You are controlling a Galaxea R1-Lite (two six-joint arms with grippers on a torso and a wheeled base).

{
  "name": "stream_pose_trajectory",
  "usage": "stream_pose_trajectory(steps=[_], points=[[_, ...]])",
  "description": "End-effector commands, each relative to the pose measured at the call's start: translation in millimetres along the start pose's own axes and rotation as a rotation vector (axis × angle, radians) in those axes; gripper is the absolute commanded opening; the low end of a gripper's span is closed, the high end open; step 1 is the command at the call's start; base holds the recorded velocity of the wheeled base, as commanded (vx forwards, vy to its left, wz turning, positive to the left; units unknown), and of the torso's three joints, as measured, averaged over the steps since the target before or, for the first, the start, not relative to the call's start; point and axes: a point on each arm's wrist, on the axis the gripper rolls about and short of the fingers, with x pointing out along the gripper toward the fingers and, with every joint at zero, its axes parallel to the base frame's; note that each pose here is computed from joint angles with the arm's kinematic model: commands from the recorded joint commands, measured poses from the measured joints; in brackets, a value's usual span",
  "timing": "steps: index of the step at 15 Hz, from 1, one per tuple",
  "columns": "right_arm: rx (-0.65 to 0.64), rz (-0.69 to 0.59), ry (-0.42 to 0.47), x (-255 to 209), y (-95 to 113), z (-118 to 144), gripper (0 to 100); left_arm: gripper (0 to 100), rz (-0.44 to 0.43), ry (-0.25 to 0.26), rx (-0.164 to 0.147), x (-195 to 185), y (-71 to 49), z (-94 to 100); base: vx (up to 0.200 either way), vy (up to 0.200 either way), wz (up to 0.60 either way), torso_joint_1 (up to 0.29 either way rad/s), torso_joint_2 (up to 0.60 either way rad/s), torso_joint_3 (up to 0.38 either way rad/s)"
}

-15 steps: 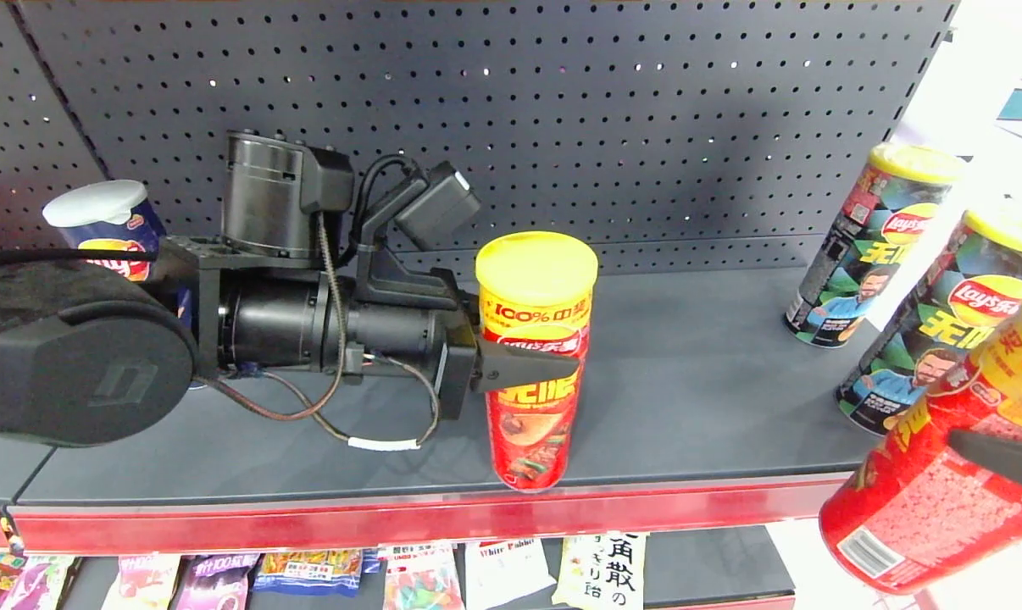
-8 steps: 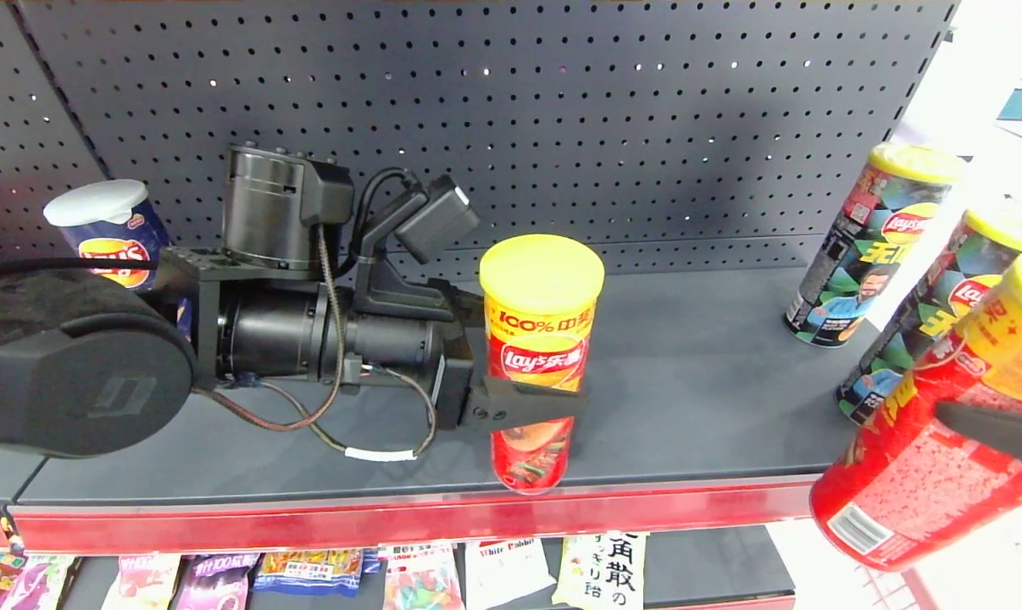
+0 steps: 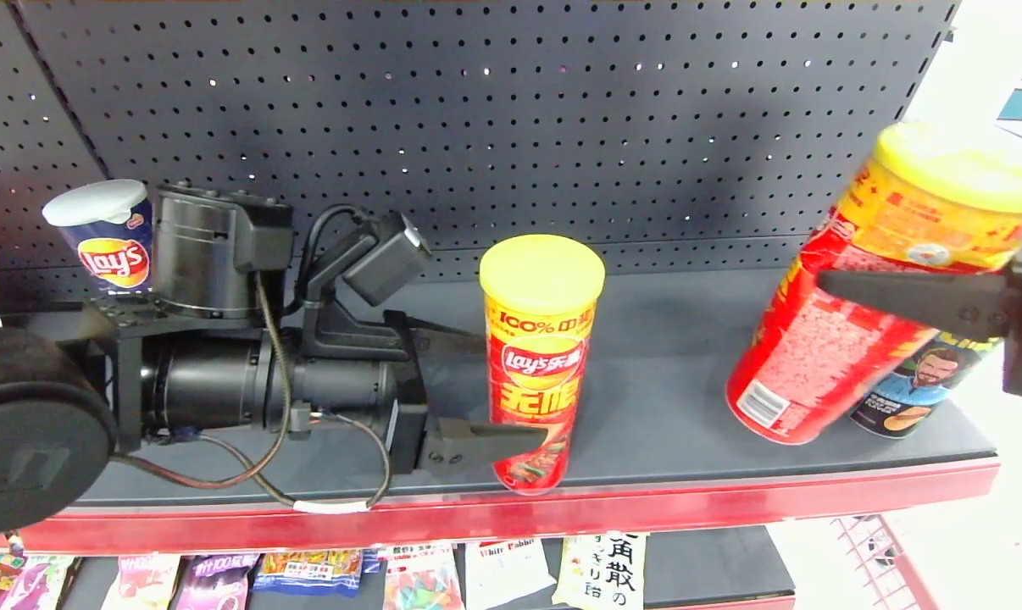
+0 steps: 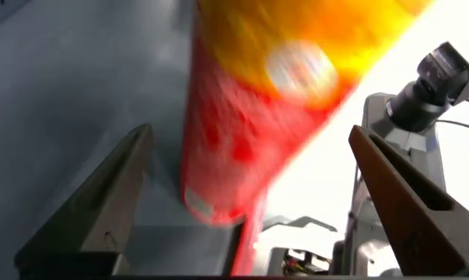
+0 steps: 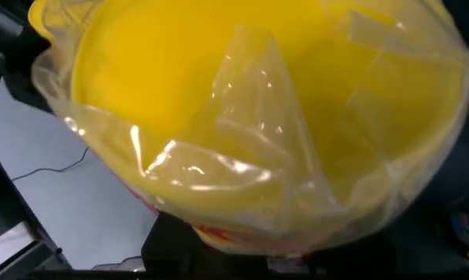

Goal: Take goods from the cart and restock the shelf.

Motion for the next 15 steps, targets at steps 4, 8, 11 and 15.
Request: stream_pose_trajectory(steps=[4, 8, 11, 15], points=[[0.006, 0.061, 0.052, 72, -8, 7, 0, 100, 0.085, -0.021, -0.015, -42, -7.8, -9.8, 0.000, 0.000, 0.00, 0.000, 0.00, 0.000], [-0.003, 0.088, 0.044, 126, -14, 11, 0, 100, 0.169, -0.029, -0.040, -65, -5.3, -18.3, 0.000, 0.000, 0.00, 0.000, 0.00, 0.000], [0.000, 0.096, 0.058, 156, -19, 6, 0, 100, 0.240, -0.049, -0.046, -80, 0.7, -17.7, 0.000, 0.000, 0.00, 0.000, 0.00, 0.000], [0.005, 0.102, 0.074, 178, -22, 1, 0, 100, 0.287, -0.056, -0.062, -91, 4.5, -20.7, 0.000, 0.000, 0.00, 0.000, 0.00, 0.000]])
